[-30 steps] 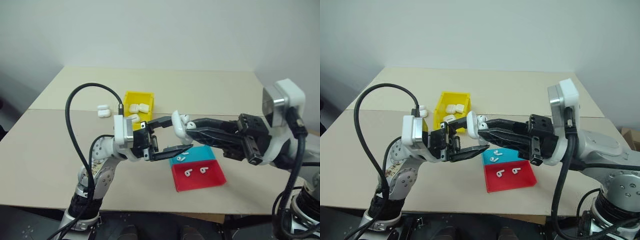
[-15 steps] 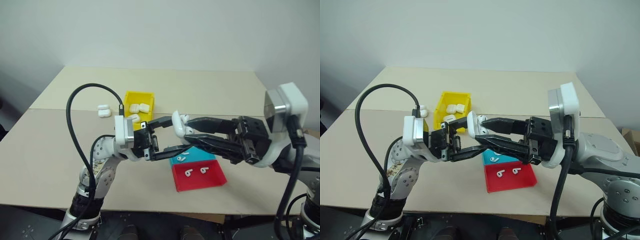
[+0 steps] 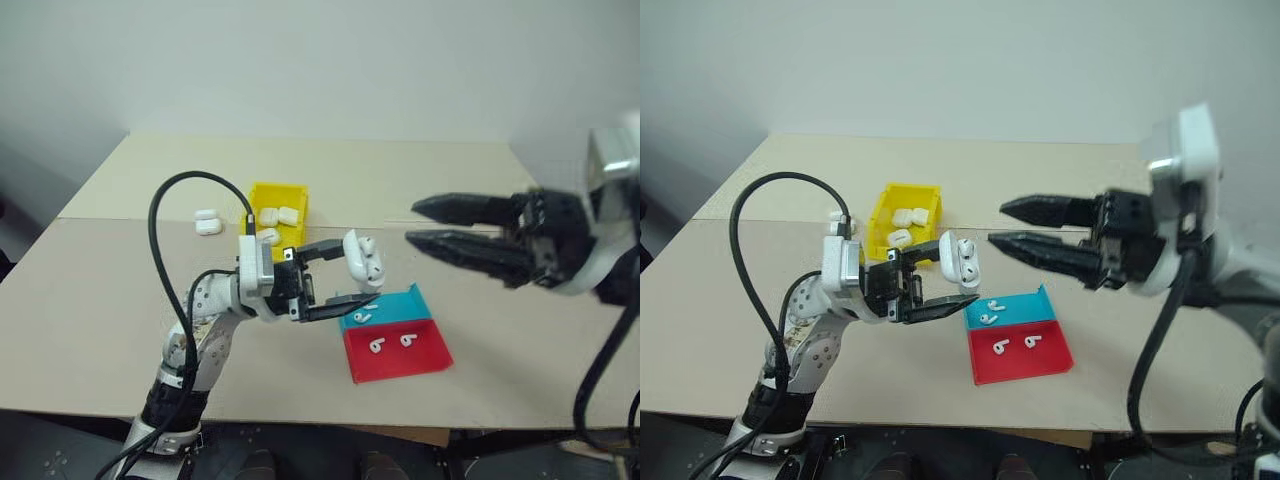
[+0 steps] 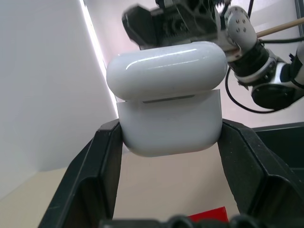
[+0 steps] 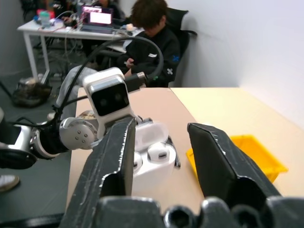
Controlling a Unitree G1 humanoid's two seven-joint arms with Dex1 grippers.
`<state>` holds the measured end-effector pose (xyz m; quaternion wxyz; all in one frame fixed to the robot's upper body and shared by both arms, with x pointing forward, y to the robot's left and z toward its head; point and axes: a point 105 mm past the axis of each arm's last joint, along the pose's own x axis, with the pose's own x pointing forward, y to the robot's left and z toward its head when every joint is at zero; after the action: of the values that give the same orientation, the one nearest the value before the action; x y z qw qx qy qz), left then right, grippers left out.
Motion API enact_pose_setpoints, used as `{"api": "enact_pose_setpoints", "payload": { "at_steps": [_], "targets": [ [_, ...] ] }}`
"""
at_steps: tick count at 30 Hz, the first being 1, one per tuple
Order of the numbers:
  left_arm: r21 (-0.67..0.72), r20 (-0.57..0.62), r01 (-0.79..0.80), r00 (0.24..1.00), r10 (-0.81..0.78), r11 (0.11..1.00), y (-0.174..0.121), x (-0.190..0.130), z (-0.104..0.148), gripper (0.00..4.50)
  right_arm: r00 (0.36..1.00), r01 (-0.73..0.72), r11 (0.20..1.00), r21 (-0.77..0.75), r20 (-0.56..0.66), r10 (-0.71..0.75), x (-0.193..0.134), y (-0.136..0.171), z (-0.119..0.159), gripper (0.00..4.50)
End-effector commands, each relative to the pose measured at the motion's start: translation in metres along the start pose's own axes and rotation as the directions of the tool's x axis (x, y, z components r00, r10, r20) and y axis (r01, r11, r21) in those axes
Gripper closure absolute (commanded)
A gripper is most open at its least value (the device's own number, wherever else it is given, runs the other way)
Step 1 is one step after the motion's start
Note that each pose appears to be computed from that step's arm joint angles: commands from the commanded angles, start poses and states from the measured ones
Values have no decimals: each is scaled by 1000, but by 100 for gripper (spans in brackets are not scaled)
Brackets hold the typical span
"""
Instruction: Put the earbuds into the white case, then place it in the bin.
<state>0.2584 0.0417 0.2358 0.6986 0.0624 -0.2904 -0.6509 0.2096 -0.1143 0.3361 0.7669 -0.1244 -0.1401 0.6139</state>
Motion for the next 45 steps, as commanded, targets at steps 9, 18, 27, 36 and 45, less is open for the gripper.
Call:
{"api": "enact_pose_setpoints", "payload": {
  "at_steps": [9,18,27,36,45],
  "targets": [
    [114,-31,31,999,-28,993,2,20,-6,176,965,-231,972,-40,-137,224,40,-1,1,446],
    [147,-50,19,999,-12,989,8,30,-15,176,921,-317,945,-80,-261,287,73,-4,-18,446],
    [137,-6,12,1000,-11,990,8,28,-6,176,903,-312,946,-89,-336,267,89,-7,-34,446],
    [125,2,-5,1000,5,992,10,22,-5,176,914,-268,960,-74,-334,230,102,-11,-33,446],
    [125,-14,-11,1000,12,992,10,19,-10,176,936,-240,967,-79,-283,210,94,-19,-22,446]
  ]
}}
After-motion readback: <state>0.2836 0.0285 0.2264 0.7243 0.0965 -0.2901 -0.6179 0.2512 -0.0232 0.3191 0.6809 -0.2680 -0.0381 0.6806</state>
